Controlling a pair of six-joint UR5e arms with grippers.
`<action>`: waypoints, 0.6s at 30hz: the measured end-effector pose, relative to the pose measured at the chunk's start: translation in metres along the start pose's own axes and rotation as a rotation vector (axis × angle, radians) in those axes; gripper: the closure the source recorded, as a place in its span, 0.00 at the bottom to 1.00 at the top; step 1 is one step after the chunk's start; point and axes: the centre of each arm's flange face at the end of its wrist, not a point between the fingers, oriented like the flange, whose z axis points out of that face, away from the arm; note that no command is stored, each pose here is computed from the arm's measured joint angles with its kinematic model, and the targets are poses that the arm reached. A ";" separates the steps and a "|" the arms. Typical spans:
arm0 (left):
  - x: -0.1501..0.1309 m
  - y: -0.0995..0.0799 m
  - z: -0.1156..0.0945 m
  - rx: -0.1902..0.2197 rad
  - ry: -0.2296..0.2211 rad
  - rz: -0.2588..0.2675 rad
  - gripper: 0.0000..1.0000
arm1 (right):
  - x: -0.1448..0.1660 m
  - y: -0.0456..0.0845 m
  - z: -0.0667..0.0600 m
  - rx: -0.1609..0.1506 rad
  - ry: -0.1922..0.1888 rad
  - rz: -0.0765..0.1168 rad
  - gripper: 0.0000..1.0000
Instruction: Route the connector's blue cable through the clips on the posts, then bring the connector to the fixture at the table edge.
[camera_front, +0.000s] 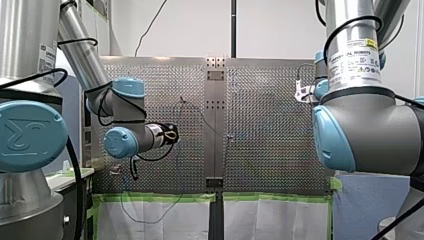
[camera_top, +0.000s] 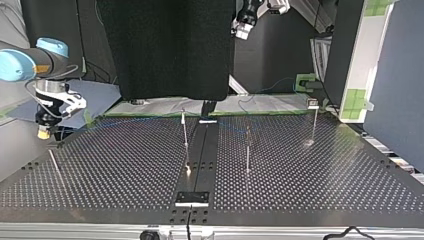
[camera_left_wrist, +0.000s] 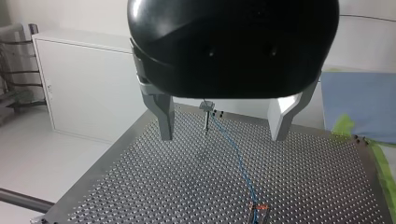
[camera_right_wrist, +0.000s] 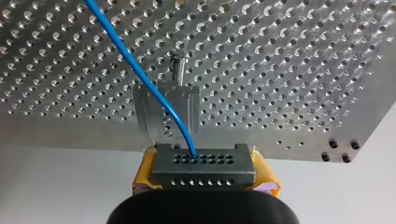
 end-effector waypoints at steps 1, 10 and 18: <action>0.000 0.000 0.001 -0.001 0.002 0.001 0.00 | 0.000 0.001 0.001 0.005 -0.002 0.000 1.00; 0.001 0.000 0.001 -0.009 0.028 0.011 0.00 | -0.001 0.012 0.006 0.058 -0.001 -0.004 1.00; 0.002 0.001 0.001 -0.017 0.053 0.016 0.00 | -0.003 0.022 0.014 0.103 0.010 -0.002 1.00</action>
